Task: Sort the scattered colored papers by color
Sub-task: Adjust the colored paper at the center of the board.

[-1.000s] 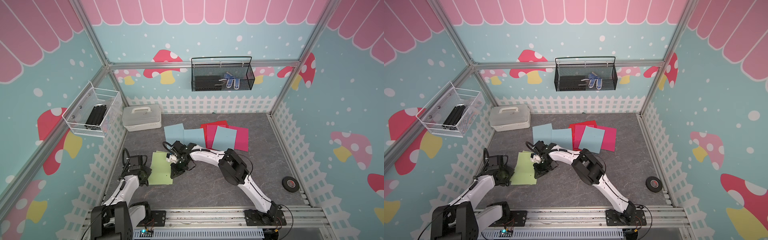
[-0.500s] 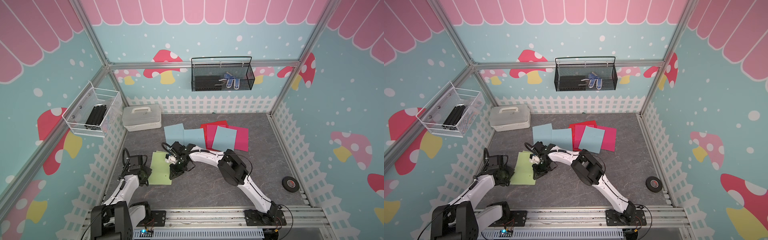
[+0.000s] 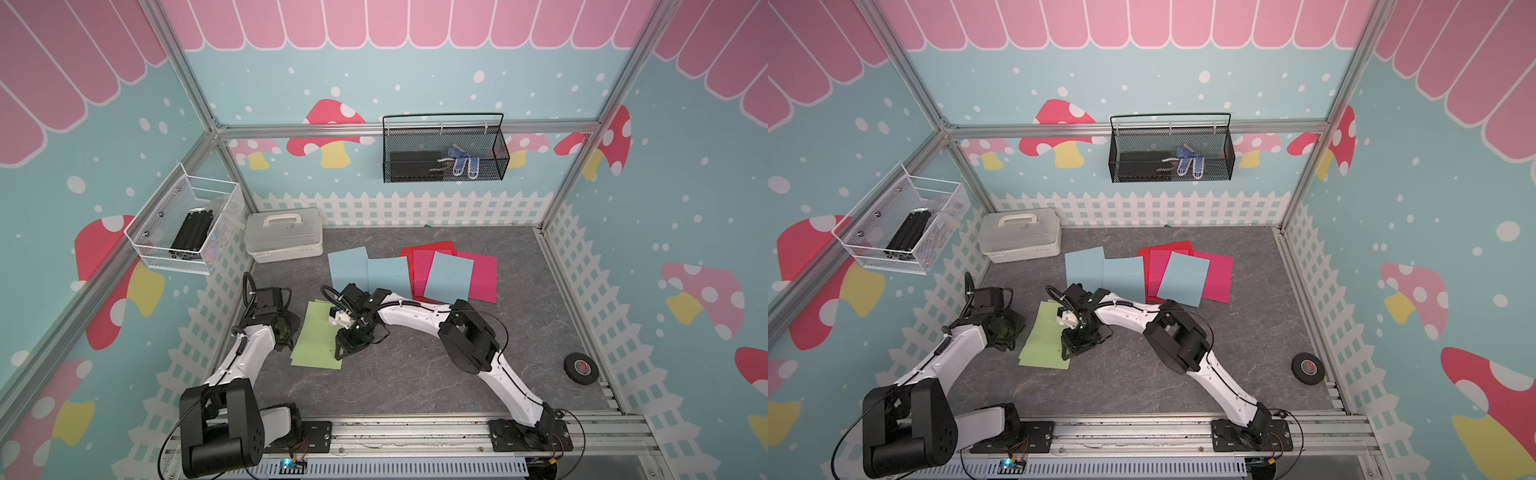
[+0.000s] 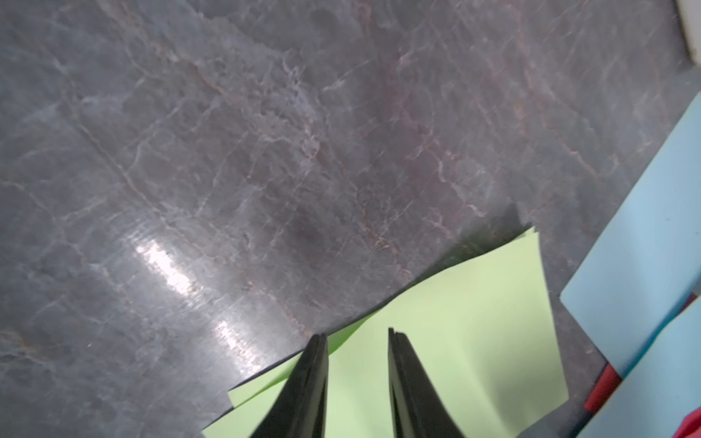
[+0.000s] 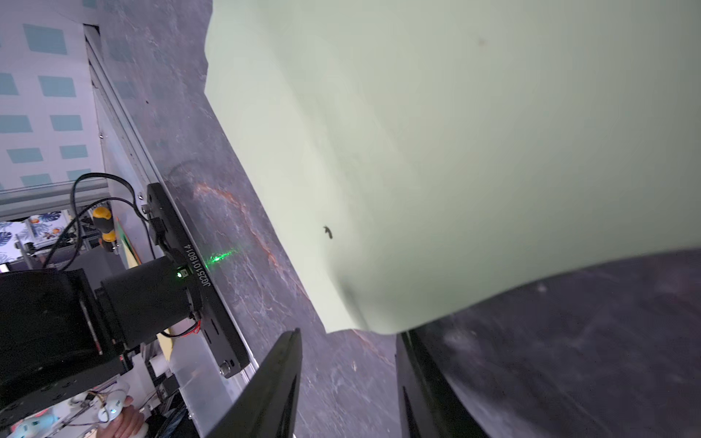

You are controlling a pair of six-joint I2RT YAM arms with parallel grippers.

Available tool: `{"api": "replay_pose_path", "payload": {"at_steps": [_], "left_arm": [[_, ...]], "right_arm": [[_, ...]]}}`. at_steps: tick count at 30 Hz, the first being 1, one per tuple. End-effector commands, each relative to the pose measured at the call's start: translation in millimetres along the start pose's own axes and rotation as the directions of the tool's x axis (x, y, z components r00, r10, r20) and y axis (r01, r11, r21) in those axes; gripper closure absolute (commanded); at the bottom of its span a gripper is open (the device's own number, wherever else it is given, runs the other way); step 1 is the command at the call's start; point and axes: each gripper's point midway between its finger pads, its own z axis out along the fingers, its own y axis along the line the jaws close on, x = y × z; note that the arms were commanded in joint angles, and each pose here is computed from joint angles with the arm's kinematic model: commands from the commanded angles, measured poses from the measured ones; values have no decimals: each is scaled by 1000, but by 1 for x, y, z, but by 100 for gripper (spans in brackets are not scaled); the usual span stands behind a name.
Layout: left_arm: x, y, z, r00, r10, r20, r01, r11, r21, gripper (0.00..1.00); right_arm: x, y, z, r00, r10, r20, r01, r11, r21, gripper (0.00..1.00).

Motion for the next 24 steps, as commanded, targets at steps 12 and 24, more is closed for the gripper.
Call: {"api": "replay_pose_path", "payload": {"at_steps": [12,24], "left_arm": [[-26,-39,13,996,89,-27,-88,995,36,69],[-55,-95,-10,984,171,40,-176,962,210,64]], "right_arm": [[-27,-80,-75,981,116,157,-150,963,225,57],[-55,-127,-172,956,109,271,-191,935,299,53]]}}
